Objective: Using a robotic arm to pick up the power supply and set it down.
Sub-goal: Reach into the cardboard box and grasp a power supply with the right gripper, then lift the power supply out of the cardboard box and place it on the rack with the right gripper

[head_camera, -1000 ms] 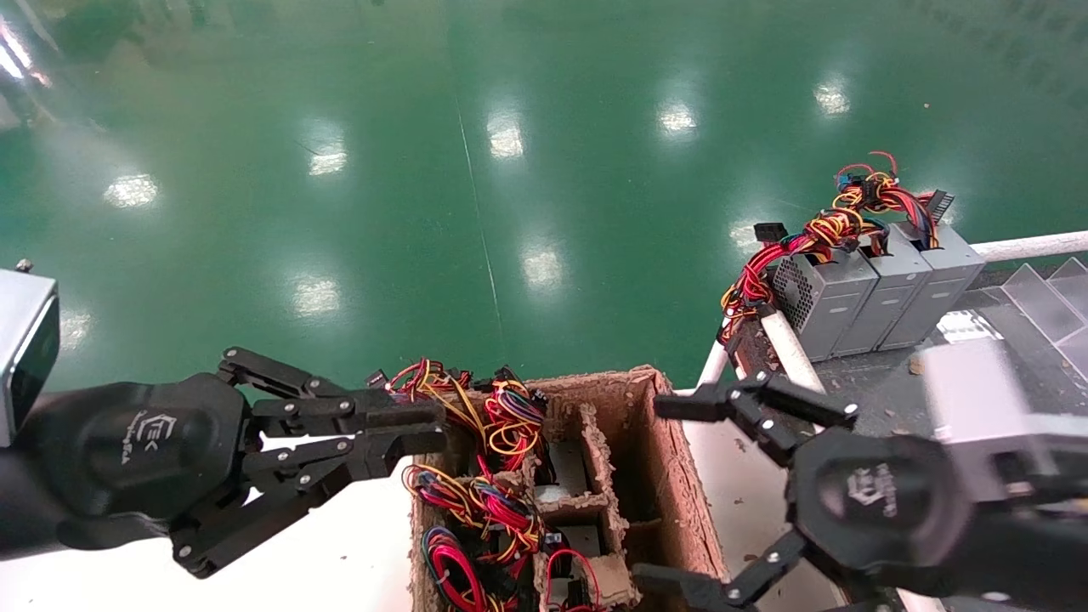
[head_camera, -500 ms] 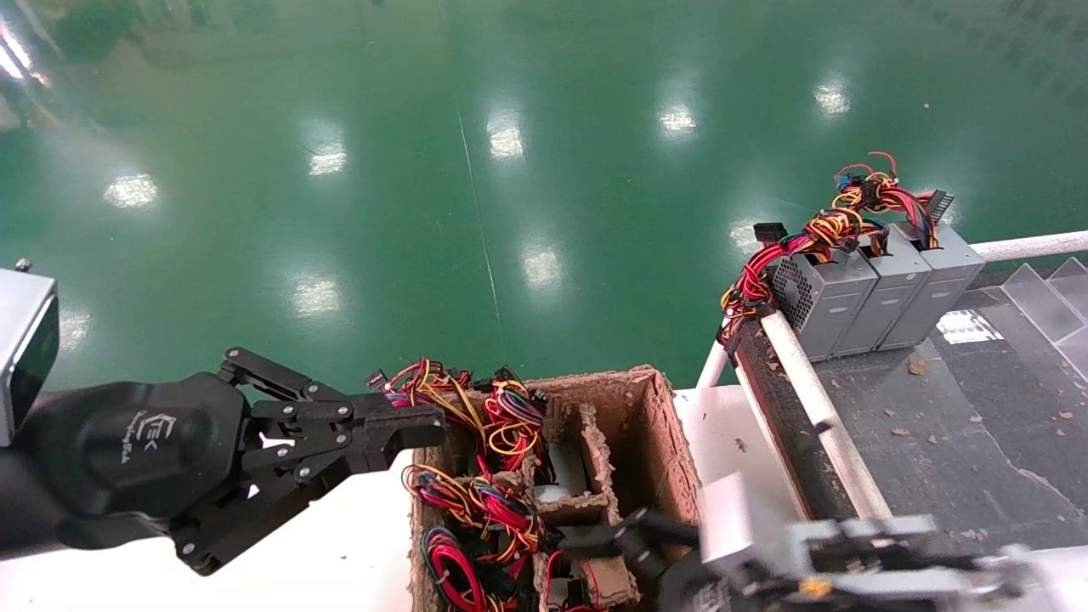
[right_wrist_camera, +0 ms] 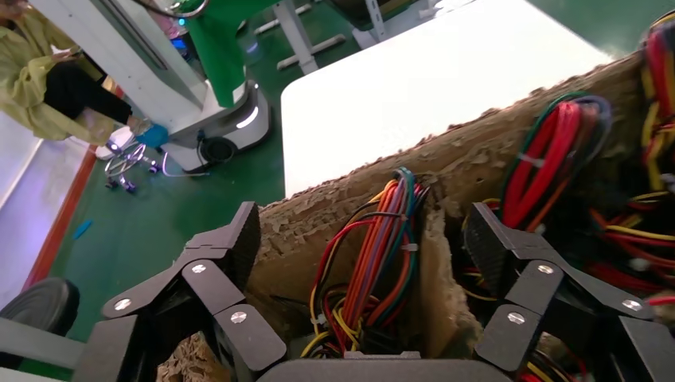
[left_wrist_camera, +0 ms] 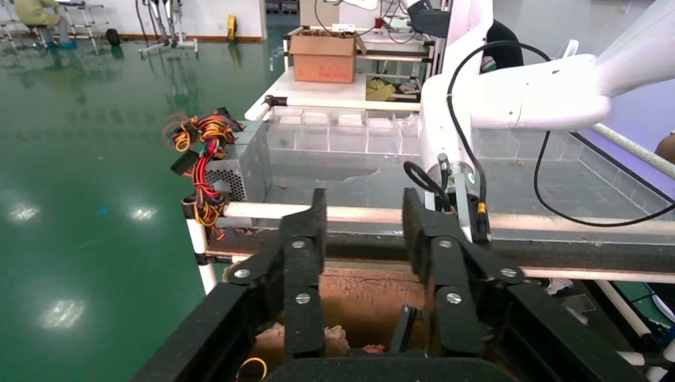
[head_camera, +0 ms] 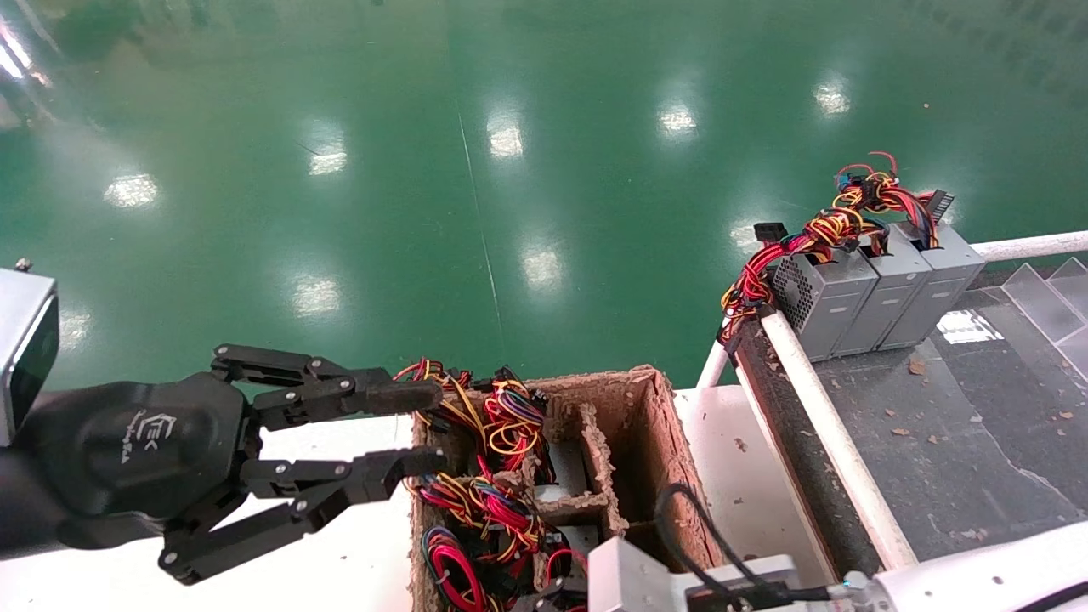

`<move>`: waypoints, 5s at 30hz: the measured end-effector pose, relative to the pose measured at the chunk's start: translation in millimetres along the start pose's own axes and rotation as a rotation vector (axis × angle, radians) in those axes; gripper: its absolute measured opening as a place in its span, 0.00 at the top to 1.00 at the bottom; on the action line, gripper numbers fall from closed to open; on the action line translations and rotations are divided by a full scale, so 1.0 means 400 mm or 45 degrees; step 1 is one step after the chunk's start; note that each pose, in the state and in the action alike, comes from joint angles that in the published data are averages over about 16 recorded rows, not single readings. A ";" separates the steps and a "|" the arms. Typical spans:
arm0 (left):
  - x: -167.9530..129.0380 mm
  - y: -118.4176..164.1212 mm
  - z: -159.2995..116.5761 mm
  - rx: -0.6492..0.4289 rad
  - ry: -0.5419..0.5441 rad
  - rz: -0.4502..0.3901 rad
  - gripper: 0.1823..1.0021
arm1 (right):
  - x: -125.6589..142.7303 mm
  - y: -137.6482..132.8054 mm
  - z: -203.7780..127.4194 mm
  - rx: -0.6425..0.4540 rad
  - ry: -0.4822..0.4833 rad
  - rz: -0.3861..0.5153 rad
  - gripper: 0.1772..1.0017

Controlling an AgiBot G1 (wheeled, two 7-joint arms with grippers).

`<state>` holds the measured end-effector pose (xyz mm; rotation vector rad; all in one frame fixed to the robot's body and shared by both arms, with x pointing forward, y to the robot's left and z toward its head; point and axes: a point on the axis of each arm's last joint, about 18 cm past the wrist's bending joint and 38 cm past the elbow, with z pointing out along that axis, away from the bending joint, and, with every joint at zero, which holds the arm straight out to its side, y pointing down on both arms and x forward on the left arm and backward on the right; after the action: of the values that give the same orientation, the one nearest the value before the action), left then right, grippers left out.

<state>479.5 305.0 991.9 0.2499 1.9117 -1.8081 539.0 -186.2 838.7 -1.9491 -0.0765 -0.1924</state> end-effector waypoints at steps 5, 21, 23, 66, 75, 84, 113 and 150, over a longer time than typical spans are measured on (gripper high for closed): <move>0.000 0.000 0.000 0.000 0.000 0.000 0.69 | -0.002 0.010 0.027 -0.026 -0.015 -0.001 0.14; 0.000 0.000 0.000 0.000 0.000 0.000 0.25 | 0.000 0.030 0.064 -0.084 0.017 -0.024 0.53; 0.000 0.000 0.000 0.000 0.000 0.000 0.20 | 0.002 0.032 0.066 -0.088 0.024 -0.026 0.59; 0.000 0.000 0.000 0.000 0.000 0.000 0.00 | -0.027 -0.187 -0.235 0.446 0.182 -0.088 0.95; 0.000 0.000 0.000 0.000 0.000 0.000 0.00 | -0.031 -0.262 -0.394 0.541 0.336 -0.204 0.95; 0.000 0.000 0.000 0.000 0.000 0.000 0.00 | -0.041 -0.312 -0.574 0.527 0.579 -0.345 0.95; 0.000 0.000 0.000 0.000 0.000 0.000 0.00 | 0.017 -0.110 -0.903 0.254 1.221 -0.233 0.95; 0.000 0.000 0.000 0.000 0.000 0.000 0.00 | 0.211 -0.191 -0.822 0.235 1.142 -0.272 0.92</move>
<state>479.5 305.0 991.9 0.2499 1.9117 -1.8081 578.5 -464.8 1043.4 -1.5183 0.2795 -1.1333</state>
